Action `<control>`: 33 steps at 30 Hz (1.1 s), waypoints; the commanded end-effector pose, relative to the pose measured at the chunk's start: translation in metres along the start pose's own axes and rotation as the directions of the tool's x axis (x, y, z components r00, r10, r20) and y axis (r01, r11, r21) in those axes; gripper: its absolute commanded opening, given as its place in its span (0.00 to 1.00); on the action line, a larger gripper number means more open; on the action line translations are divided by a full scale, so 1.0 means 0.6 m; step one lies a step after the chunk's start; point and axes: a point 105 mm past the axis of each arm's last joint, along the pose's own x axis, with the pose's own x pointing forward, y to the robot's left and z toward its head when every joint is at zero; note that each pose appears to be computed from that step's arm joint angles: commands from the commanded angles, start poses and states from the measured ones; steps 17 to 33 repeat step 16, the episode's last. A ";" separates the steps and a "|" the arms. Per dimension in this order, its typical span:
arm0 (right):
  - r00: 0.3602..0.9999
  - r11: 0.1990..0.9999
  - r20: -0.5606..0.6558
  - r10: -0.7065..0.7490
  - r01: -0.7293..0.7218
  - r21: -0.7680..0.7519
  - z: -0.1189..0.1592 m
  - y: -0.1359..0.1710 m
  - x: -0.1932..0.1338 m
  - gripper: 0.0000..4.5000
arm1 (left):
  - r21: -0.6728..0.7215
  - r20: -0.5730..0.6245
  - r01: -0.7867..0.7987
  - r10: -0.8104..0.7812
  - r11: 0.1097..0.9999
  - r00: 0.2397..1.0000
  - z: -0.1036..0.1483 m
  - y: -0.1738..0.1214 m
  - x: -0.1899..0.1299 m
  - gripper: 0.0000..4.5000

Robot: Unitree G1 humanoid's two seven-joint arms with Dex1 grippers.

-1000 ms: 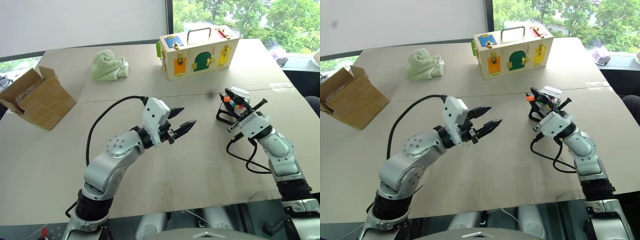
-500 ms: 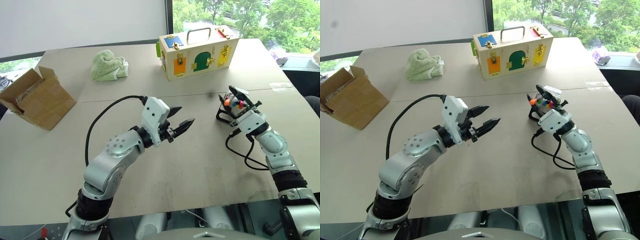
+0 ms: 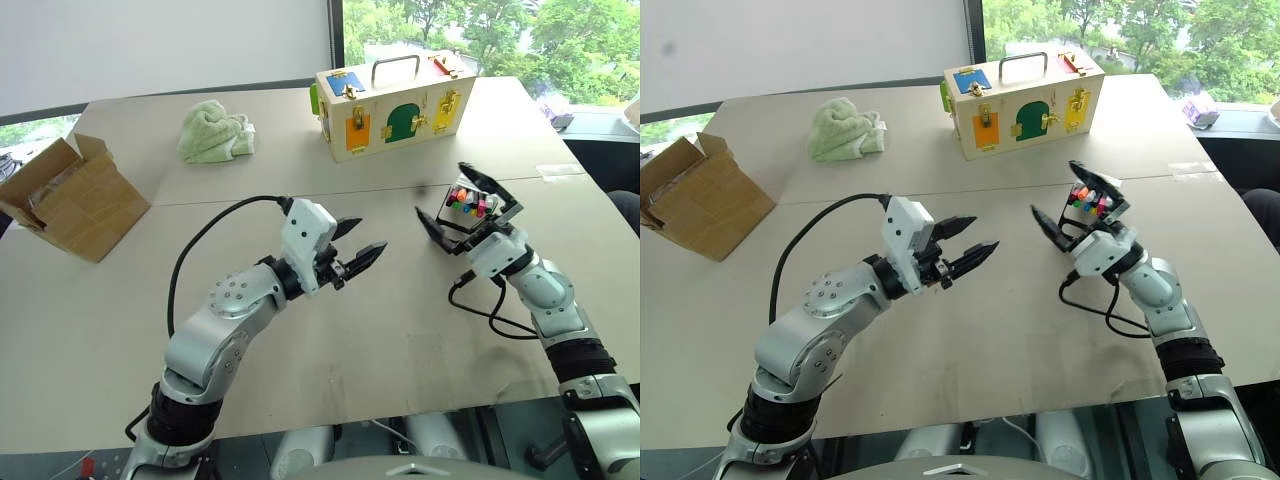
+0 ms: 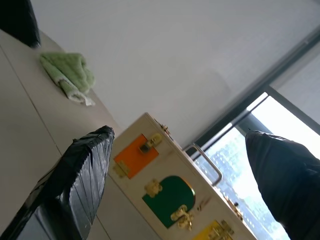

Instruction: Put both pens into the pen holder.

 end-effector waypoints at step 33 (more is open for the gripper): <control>0.911 0.562 -0.203 0.360 -0.038 0.826 -0.011 0.085 -0.133 1.00 | 0.013 -0.168 -0.265 0.264 0.964 0.950 -0.122 0.024 -0.164 0.67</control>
